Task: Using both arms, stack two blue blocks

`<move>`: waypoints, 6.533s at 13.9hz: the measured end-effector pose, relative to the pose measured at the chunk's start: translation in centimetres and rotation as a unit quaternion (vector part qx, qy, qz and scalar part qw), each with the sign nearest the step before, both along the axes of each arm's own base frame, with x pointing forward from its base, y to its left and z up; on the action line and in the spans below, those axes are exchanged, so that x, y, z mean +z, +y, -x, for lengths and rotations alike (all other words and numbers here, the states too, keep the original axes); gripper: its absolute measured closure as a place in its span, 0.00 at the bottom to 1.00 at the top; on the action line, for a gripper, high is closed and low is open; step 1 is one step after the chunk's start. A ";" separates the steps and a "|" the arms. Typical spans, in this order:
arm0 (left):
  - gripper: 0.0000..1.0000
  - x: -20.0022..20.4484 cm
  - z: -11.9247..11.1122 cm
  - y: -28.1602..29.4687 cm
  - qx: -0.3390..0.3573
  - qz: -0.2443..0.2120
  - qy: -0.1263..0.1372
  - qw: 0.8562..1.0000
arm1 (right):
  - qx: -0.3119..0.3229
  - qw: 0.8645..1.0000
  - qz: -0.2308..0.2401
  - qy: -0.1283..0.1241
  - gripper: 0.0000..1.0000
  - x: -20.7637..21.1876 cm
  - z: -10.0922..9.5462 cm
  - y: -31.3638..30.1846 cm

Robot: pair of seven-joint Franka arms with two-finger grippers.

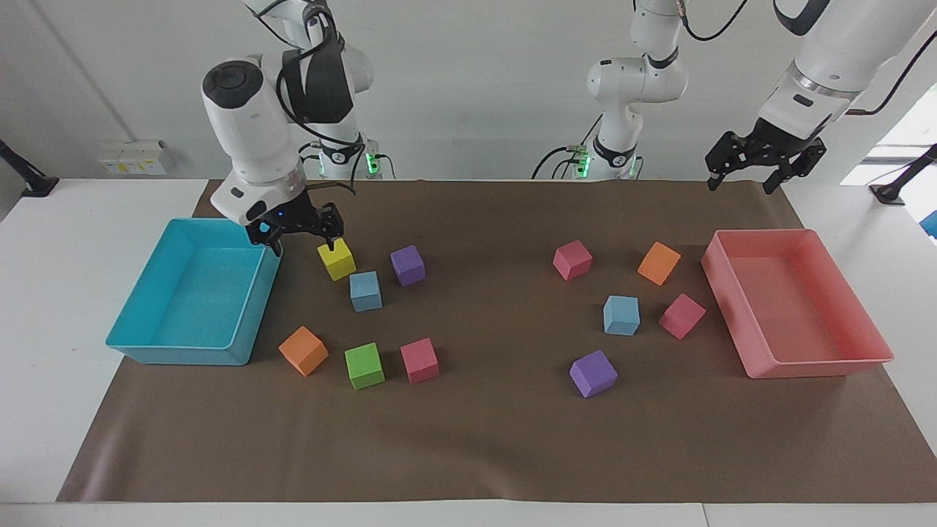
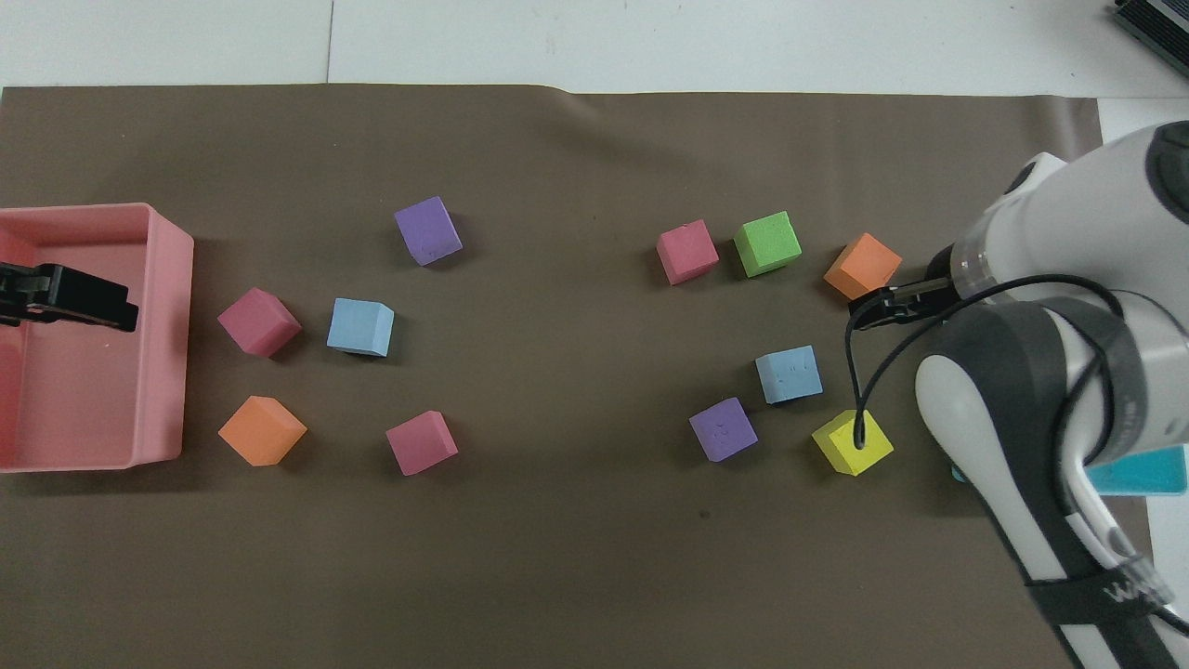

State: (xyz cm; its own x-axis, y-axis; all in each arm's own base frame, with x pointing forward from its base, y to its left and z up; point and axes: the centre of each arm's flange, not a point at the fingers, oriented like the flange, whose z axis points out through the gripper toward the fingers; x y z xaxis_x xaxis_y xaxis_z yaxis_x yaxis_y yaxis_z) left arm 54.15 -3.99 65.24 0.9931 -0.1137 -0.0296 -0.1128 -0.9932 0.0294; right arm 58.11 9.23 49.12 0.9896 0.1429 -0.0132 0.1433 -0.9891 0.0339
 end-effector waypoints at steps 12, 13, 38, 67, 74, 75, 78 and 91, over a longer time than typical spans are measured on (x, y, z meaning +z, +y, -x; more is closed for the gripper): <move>0.00 0.0 0.0 0.0 0.000 0.000 0.000 1.000 | -0.030 0.999 -0.025 0.005 0.00 -17.1 2.0 3.7; 0.00 0.0 0.0 0.0 0.000 0.000 0.000 1.000 | -0.030 0.999 -0.024 0.006 0.00 -17.7 1.9 3.7; 0.00 0.0 0.0 0.0 0.000 0.000 0.000 1.000 | -0.036 0.999 -0.031 0.006 0.42 -10.1 1.5 3.0; 0.00 0.0 0.0 0.0 0.000 0.000 0.000 1.000 | -0.151 0.987 -0.041 -0.044 0.42 -17.1 -1.0 30.9; 0.00 0.0 0.0 0.0 0.000 0.000 0.000 1.000 | -0.064 0.996 -0.039 -0.043 0.42 -18.3 0.5 32.9; 0.00 0.0 0.0 0.0 0.000 0.000 0.000 1.000 | -0.056 0.997 -0.037 -0.042 0.42 -18.4 0.5 32.9; 0.00 0.0 0.0 0.0 0.000 0.000 0.000 1.000 | -0.049 0.997 -0.036 -0.040 0.42 -18.7 0.6 32.9; 0.00 0.0 0.0 0.0 0.000 0.000 0.000 1.000 | -0.068 0.996 -0.047 -0.026 0.42 -19.1 0.8 32.7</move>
